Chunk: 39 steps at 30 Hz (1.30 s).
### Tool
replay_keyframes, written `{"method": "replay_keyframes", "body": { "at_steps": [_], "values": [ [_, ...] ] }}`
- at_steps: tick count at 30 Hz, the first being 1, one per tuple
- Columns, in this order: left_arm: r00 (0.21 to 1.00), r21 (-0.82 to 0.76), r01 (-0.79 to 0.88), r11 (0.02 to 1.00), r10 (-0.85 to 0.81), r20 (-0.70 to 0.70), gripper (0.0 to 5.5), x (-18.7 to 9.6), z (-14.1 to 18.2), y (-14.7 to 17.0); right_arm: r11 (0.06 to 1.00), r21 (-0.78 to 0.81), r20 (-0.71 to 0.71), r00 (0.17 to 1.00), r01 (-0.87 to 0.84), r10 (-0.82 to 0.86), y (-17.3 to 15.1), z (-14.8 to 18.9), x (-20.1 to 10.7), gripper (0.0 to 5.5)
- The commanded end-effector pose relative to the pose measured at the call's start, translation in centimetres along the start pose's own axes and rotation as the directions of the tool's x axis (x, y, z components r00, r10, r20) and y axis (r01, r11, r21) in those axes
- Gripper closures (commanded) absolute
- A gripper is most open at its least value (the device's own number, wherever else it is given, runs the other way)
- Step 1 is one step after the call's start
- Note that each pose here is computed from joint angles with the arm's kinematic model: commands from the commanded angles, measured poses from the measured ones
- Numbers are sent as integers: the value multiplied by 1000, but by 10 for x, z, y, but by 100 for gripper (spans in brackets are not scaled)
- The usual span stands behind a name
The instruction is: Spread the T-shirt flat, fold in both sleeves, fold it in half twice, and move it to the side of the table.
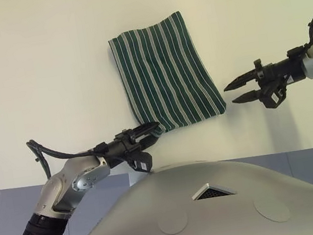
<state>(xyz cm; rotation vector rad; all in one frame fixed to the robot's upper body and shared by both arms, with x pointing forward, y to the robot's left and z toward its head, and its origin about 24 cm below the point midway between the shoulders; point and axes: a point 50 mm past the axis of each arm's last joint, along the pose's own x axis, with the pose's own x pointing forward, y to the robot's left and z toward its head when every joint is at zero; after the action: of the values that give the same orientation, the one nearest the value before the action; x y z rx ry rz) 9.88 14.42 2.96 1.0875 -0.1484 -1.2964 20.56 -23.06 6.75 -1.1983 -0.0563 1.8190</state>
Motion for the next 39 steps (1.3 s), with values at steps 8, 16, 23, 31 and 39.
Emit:
{"method": "replay_keyframes", "body": {
  "at_steps": [8, 16, 23, 31, 39],
  "values": [
    [978, -117, 194, 974, -202, -59, 486, -4, -17, -38, 995, -88, 67, 997, 46, -40, 0, 6, 27, 375],
    [980, -171, 180, 969, -192, -57, 531, -5, -23, -34, 997, -41, 73, 995, 70, -67, 2, 6, 31, 545],
    [989, -325, 142, 935, -119, 92, 539, -23, 10, 2, 936, 348, 163, 987, -59, 2, 6, 25, 6, 550],
    [991, -528, -90, 845, 130, 38, 540, -38, -39, 97, 709, 705, 182, 968, -7, -172, -82, -4, -26, 550],
    [972, -661, -192, 725, 234, -26, 541, -14, -122, 159, 482, 872, 35, 972, 84, -233, -132, -63, -21, 550]
  ]
}}
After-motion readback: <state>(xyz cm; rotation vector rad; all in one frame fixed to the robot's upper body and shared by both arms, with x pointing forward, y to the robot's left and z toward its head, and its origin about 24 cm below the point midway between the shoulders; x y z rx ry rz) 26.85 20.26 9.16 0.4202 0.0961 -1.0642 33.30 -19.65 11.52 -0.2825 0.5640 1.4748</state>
